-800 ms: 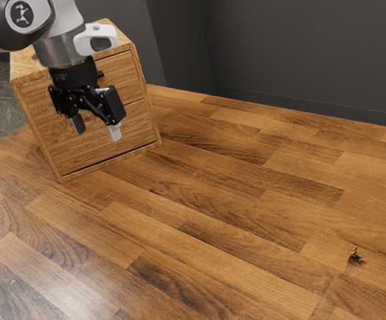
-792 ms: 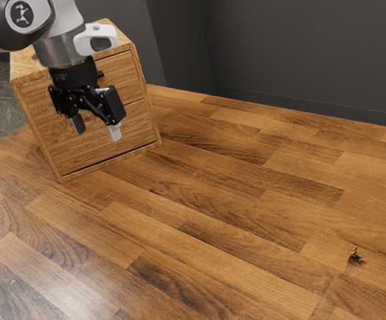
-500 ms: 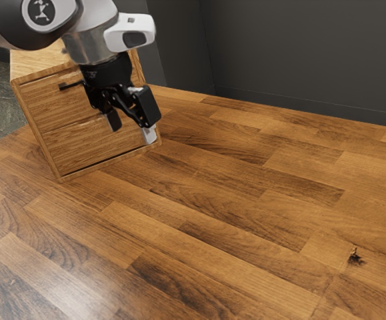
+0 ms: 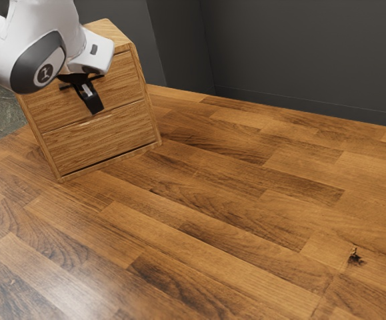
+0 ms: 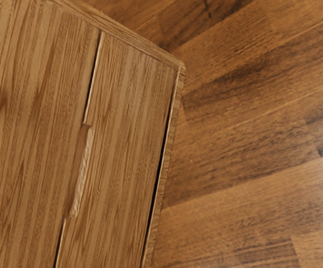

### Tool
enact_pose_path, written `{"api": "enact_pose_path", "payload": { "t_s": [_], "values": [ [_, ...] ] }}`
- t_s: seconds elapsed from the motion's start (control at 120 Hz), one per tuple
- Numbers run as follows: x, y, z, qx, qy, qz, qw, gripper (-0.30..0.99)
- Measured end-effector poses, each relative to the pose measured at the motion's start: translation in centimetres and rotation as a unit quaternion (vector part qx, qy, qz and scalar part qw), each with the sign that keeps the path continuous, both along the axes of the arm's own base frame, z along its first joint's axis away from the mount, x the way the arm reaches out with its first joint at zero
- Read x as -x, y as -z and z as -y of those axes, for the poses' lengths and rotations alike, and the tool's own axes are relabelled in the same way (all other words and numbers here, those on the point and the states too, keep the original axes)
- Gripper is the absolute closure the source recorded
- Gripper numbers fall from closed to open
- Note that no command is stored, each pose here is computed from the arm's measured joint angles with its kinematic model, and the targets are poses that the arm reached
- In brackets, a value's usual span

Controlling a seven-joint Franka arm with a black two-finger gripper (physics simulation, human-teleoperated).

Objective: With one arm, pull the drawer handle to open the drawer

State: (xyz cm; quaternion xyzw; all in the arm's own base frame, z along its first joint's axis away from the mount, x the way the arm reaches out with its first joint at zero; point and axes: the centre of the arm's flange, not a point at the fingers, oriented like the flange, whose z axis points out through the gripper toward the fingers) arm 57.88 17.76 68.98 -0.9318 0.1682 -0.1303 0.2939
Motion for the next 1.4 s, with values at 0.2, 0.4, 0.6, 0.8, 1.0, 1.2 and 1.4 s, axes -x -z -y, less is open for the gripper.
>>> {"api": "enact_pose_path", "payload": {
  "t_s": [0.2, 0.4, 0.6, 0.8, 1.0, 1.2, 1.4],
  "values": [
    [-3.8, 3.1, -3.2, -0.045, 0.062, 0.002, 0.997, 0.00],
    [-3.3, 2.8, -6.9, -0.070, 0.063, 0.009, 0.996, 0.00],
    [-5.9, 3.5, -9.8, -0.054, 0.075, 0.032, 0.995, 0.00],
    [-6.2, 4.3, -13.2, -0.040, 0.072, 0.039, 0.996, 0.00],
    [-6.8, 5.7, -14.1, -0.025, 0.090, 0.031, 0.995, 0.00],
    [-7.1, 6.9, -14.4, -0.025, 0.105, 0.018, 0.994, -0.02],
    [-7.2, 7.5, -14.2, -0.027, 0.117, 0.007, 0.993, 0.00]
  ]
}}
